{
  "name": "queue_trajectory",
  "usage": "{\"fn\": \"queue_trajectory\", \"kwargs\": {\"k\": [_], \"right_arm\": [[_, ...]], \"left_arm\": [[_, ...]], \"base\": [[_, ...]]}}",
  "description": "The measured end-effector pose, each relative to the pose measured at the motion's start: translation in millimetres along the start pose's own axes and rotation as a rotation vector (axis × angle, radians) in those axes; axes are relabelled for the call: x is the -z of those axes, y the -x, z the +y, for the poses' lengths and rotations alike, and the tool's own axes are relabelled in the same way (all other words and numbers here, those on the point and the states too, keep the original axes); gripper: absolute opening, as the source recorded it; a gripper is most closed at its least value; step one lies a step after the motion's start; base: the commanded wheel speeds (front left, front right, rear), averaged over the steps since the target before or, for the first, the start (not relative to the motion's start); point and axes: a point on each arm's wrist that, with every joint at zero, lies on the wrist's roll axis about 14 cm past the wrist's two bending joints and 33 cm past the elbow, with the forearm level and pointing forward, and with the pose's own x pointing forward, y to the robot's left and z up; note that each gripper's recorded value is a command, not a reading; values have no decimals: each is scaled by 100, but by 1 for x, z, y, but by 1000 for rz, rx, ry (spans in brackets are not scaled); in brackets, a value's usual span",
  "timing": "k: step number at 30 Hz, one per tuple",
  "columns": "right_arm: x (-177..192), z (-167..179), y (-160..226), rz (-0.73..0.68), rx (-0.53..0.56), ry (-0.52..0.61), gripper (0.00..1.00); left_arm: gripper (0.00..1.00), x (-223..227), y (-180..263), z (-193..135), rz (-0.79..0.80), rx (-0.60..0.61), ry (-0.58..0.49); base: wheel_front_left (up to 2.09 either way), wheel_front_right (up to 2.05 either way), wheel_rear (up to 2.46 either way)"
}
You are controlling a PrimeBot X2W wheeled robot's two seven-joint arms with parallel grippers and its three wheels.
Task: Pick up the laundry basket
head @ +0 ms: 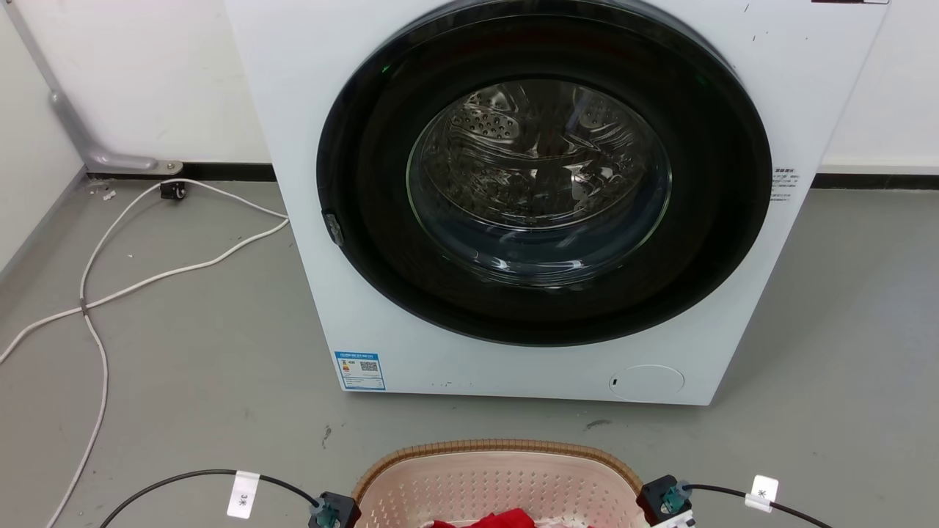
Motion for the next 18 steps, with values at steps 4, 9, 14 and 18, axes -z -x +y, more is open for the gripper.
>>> {"fn": "queue_trajectory", "kwargs": {"k": [4, 9, 14, 18], "right_arm": [[0, 0, 0, 1, -1, 3, 0], [0, 1, 0, 0, -3, 5, 0], [0, 1, 0, 1, -4, 8, 0], [0, 2, 0, 0, -5, 9, 0]], "left_arm": [[0, 1, 0, 0, -3, -1, 1], [0, 1, 1, 1, -6, -4, 3], [0, 1, 1, 1, -7, -5, 6], [0, 2, 1, 2, -9, -6, 7]], "base": [[0, 0, 0], [0, 0, 0], [0, 0, 0], [0, 0, 0]]}}
